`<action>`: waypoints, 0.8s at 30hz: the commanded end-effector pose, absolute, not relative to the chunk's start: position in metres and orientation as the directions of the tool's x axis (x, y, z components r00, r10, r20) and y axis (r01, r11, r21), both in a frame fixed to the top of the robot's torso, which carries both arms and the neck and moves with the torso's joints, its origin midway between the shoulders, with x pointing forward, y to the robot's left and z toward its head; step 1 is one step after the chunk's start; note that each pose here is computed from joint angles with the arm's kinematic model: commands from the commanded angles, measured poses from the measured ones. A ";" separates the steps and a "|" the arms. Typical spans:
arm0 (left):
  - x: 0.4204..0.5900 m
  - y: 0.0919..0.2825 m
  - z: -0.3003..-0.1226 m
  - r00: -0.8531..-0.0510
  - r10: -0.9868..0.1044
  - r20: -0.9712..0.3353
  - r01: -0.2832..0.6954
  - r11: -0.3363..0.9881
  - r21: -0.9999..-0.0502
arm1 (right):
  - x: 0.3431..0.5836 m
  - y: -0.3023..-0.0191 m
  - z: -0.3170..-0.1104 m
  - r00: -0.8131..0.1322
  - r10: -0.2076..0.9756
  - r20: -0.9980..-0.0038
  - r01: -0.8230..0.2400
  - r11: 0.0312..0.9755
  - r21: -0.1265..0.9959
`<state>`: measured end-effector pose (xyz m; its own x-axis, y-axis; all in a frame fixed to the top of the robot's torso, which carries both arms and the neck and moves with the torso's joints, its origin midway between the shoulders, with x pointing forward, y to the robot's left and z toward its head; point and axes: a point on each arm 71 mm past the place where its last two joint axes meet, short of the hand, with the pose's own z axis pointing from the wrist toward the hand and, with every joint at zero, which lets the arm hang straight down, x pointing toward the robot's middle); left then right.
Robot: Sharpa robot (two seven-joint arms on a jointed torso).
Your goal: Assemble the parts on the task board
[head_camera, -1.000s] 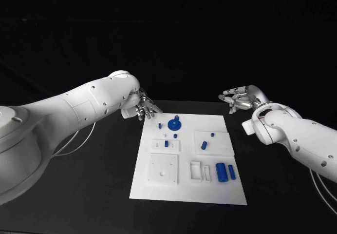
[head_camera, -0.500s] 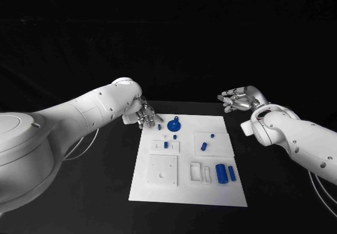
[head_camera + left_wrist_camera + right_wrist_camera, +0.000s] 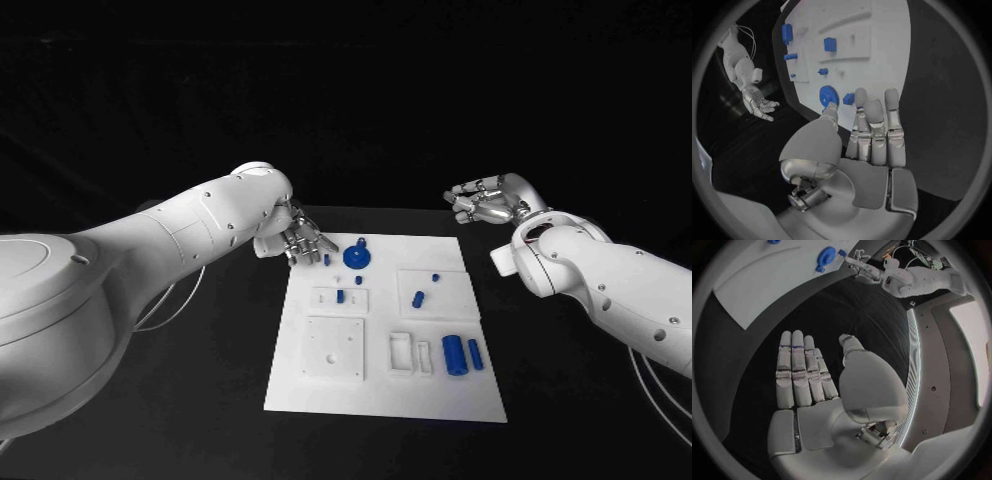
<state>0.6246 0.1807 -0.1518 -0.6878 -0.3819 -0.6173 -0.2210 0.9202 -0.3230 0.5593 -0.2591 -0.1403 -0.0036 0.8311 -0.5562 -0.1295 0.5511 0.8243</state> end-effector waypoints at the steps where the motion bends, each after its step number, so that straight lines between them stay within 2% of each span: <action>1: 0.623 0.175 -0.154 -0.712 -0.378 -0.592 -0.205 0.918 -0.340 | 0.559 -0.257 -0.140 -0.021 0.835 -0.550 -0.142 0.542 0.828; 24: 0.622 0.177 -0.156 -0.709 -0.383 -0.593 -0.217 0.917 -0.333 | 0.560 -0.255 -0.141 -0.025 0.837 -0.547 -0.140 0.539 0.831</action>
